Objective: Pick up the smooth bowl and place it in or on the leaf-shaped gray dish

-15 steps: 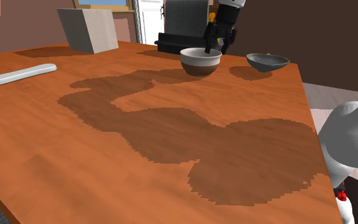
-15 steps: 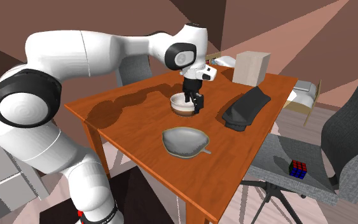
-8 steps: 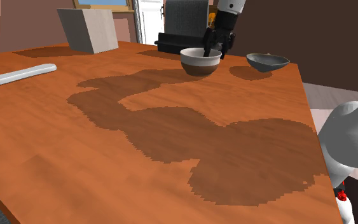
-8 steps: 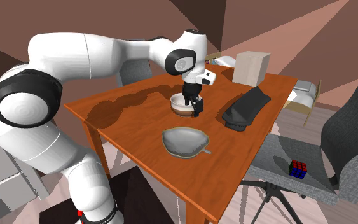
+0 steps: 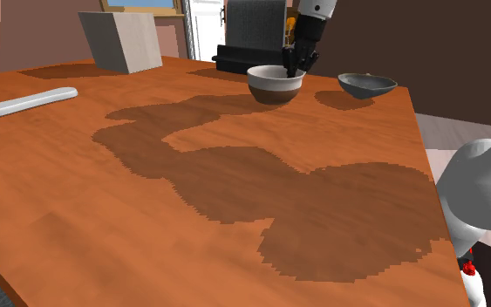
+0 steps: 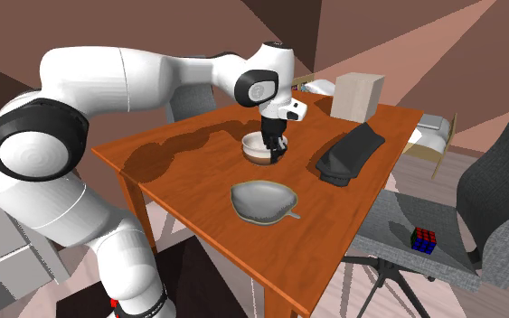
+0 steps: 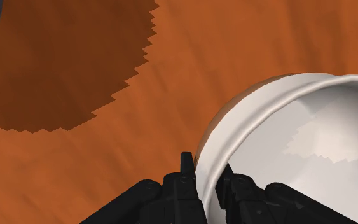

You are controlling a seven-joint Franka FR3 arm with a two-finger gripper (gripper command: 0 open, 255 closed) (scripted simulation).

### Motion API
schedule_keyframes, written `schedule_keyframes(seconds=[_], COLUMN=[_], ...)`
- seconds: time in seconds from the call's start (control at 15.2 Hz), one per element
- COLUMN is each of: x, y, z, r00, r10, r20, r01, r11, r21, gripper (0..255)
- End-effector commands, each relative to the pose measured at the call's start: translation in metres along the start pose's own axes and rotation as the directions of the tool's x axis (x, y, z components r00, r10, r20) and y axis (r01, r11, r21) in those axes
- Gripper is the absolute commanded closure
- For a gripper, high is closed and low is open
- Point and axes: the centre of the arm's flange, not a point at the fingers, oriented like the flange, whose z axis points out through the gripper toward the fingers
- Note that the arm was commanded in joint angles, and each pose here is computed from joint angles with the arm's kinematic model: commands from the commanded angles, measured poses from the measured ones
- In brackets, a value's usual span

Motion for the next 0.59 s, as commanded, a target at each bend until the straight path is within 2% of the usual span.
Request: schedule_keyframes(seconds=[0.0, 0.26, 0.53], x=[0.000, 0.000, 0.002], y=[0.000, 0.000, -0.003], z=[0.000, 0.000, -0.020], r00=[1.000, 1.000, 1.000], r10=[0.000, 0.000, 0.000], r20=[0.001, 0.001, 0.001], r01=[0.000, 0.000, 0.000], r11=[1.000, 1.000, 1.000], r21=[0.000, 0.000, 0.000], gripper=[255, 255, 255])
